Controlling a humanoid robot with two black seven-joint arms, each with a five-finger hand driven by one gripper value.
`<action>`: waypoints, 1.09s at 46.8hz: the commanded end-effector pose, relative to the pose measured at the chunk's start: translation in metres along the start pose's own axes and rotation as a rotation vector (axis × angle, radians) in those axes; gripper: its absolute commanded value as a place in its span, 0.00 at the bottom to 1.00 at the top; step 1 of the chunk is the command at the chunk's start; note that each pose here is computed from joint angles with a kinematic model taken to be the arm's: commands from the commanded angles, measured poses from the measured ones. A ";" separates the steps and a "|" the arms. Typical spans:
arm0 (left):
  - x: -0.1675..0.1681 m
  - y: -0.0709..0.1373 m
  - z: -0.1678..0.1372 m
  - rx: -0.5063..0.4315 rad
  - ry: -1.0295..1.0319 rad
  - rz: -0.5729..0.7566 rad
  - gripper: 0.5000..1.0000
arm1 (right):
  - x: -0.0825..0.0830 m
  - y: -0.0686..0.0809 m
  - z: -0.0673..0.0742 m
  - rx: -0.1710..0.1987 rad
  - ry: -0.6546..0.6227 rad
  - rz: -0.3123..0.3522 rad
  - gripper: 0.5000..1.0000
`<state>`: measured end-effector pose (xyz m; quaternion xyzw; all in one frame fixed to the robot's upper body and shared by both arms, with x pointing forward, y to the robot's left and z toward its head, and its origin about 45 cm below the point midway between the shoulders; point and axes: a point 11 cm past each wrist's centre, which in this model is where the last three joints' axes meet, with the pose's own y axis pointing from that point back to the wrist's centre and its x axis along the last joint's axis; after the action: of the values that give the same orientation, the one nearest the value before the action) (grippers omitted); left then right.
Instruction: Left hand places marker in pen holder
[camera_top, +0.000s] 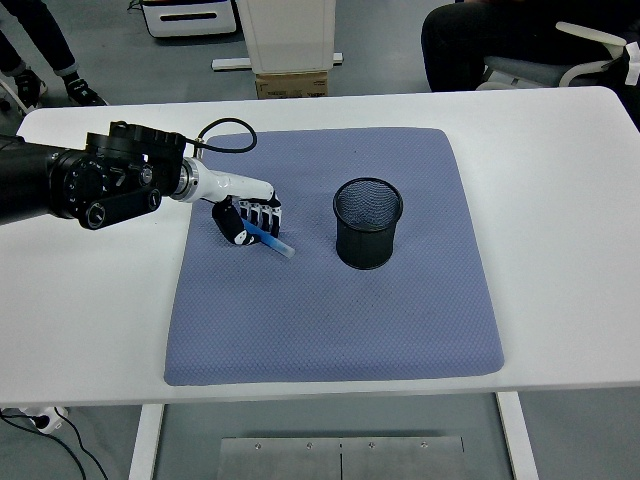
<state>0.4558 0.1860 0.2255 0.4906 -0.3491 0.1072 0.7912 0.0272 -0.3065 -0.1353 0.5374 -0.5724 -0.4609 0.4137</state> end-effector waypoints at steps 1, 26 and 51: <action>0.000 0.000 0.000 0.000 0.003 0.000 0.00 | 0.000 0.000 0.000 0.002 0.000 0.001 1.00; 0.011 0.003 0.005 -0.024 0.036 0.035 0.00 | 0.000 0.000 0.001 -0.001 0.000 -0.001 1.00; 0.022 0.005 0.011 -0.050 0.101 0.079 0.00 | 0.000 0.000 0.001 -0.001 0.000 -0.001 1.00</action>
<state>0.4646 0.1758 0.2467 0.4504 -0.3306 0.1541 0.8149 0.0269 -0.3067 -0.1353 0.5372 -0.5724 -0.4609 0.4139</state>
